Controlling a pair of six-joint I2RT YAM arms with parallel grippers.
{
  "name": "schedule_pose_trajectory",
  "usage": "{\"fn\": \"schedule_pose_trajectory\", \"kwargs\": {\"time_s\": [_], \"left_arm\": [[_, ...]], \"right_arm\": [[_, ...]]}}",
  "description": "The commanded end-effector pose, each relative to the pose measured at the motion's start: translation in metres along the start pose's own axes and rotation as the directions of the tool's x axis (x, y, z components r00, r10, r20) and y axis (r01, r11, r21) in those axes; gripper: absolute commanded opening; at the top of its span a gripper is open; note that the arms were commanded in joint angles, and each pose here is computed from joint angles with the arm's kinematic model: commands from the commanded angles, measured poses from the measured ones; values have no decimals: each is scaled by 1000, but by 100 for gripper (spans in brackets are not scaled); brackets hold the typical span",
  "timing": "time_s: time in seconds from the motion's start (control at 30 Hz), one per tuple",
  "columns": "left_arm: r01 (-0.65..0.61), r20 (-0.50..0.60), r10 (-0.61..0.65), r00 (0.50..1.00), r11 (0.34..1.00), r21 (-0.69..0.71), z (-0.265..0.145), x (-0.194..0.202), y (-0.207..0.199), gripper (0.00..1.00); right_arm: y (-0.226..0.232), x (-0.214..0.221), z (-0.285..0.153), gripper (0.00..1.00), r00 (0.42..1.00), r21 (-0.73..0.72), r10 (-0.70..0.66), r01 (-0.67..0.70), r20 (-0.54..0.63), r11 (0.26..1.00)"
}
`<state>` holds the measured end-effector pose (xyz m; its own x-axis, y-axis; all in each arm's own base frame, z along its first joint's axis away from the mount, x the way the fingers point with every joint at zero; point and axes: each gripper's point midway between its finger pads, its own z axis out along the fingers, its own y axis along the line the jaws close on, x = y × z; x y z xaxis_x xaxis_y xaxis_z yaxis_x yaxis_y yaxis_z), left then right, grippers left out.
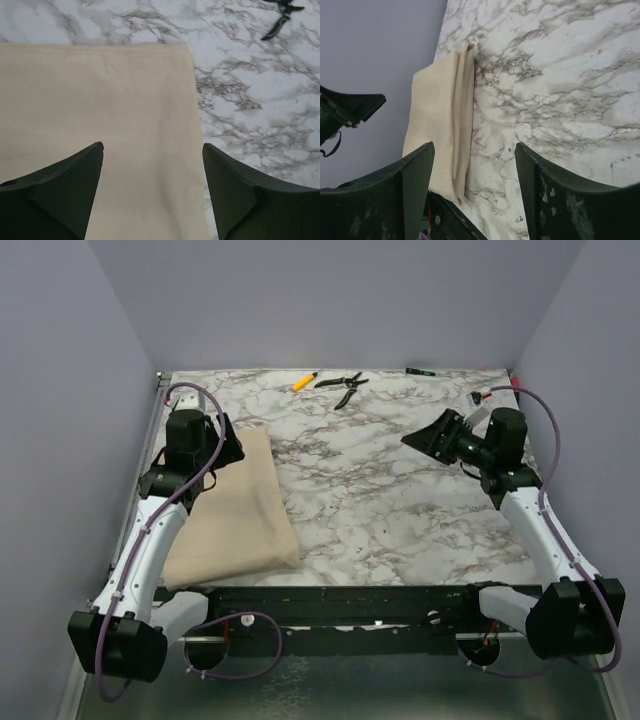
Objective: Open and lay out the surgical kit
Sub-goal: Move the surgical kit at the center of the board.
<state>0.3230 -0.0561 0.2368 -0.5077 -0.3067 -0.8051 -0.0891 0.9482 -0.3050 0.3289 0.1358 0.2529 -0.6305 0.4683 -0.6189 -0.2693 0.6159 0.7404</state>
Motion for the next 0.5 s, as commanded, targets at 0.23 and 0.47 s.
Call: {"fn": "schedule_pose_trajectory", "kwargs": {"time_s": [0.23, 0.47], "left_arm": [[124, 142, -48, 989, 796, -593, -7, -35, 130, 89], [366, 200, -318, 927, 646, -670, 14, -8, 216, 89]], "right_arm": [[-9, 43, 46, 73, 989, 22, 42, -39, -142, 999], [-23, 47, 47, 75, 986, 84, 30, -16, -165, 996]]}}
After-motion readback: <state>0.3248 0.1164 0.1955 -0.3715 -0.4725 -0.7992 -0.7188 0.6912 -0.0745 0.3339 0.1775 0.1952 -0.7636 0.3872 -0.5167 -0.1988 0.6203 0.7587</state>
